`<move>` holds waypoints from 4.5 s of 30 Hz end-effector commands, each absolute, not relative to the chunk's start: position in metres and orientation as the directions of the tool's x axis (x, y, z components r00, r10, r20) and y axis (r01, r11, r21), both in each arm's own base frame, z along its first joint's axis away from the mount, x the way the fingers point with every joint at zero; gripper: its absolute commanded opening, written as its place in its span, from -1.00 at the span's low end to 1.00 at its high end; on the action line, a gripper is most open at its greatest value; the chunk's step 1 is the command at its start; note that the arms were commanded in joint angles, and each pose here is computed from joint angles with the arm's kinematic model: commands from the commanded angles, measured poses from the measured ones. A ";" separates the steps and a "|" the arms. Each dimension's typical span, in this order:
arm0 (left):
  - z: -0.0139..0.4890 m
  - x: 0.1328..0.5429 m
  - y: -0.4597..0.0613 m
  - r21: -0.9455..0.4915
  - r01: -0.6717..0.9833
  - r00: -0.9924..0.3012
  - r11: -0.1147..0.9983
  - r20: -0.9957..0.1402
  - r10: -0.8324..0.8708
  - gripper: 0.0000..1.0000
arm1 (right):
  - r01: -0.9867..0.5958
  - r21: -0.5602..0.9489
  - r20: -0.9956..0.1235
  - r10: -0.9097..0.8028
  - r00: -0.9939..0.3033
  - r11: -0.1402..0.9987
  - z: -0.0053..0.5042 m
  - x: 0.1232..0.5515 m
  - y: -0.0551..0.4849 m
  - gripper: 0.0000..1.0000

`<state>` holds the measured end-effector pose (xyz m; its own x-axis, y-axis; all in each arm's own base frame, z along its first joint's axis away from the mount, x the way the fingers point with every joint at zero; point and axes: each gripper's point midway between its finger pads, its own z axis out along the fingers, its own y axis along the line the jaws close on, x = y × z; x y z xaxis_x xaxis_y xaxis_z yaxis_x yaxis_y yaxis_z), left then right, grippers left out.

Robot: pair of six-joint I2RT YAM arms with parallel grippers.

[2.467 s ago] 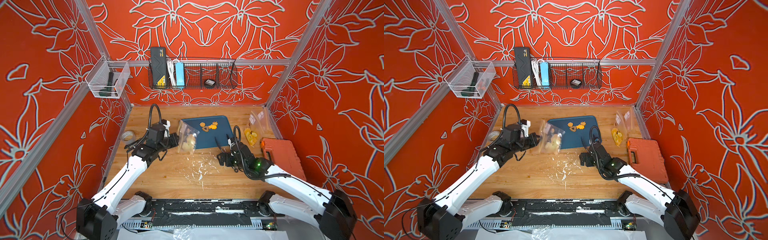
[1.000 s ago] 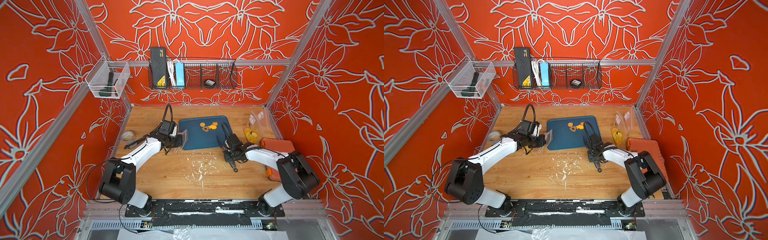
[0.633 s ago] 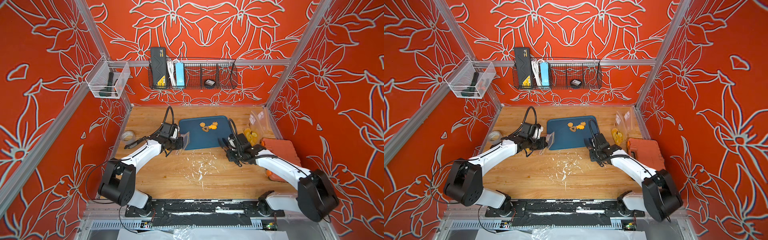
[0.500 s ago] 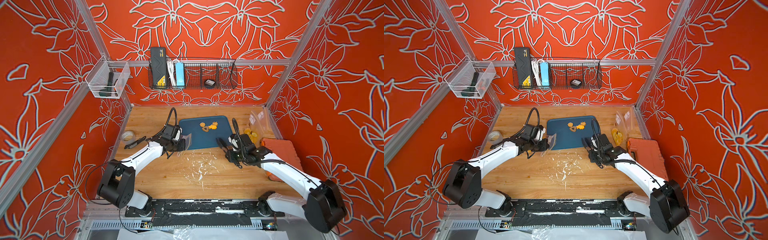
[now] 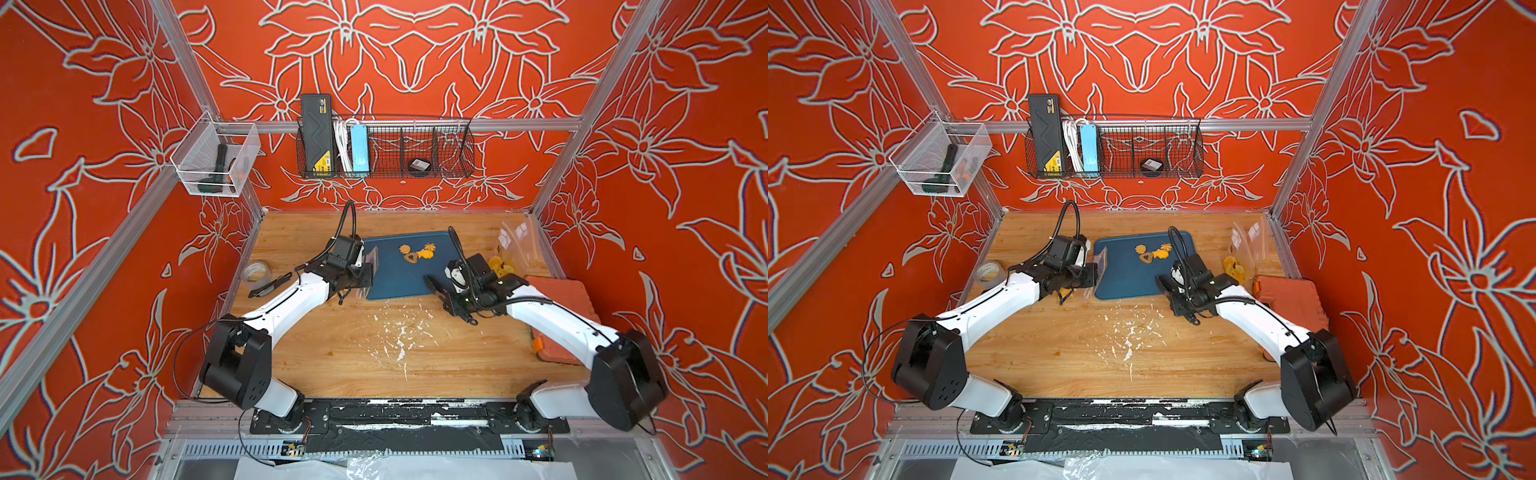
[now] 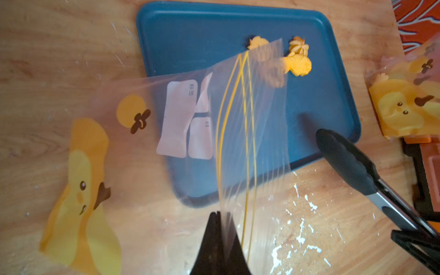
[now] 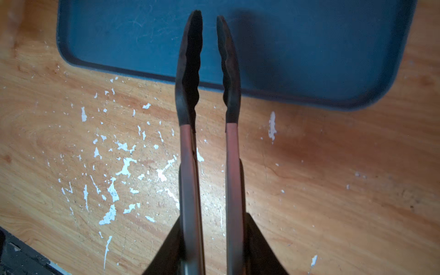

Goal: Put the cookies into a resealable bag to prevent moisture
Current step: Pick up the cookie from the tray, then place the cookie in the ziploc bag.

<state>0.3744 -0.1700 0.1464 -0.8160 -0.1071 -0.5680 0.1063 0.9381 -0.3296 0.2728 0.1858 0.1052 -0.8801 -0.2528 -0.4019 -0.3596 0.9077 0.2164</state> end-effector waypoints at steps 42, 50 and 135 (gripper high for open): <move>0.124 0.402 -0.151 -0.306 0.080 -0.829 0.949 -0.549 -0.107 -1.00 | -0.463 -0.007 -0.331 -0.439 -0.835 0.886 0.067 0.378 0.225 -0.14; 0.119 0.401 -0.157 -0.320 0.099 -0.842 0.942 -0.532 -0.092 -1.00 | -0.424 -0.027 -0.402 -0.398 -0.825 0.905 0.093 0.368 0.212 -0.26; 0.118 0.395 -0.172 -0.342 0.145 -0.847 0.929 -0.528 -0.061 -1.00 | -0.702 -0.009 -0.553 -0.588 -0.590 0.712 0.173 0.262 0.271 -0.07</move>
<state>0.3964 -0.1766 0.1202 -0.8443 -0.0598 -0.5326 0.1627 0.9183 -0.3610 0.2702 0.2772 0.1522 -0.5898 -0.6490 -0.4806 -0.7284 0.6845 -0.0305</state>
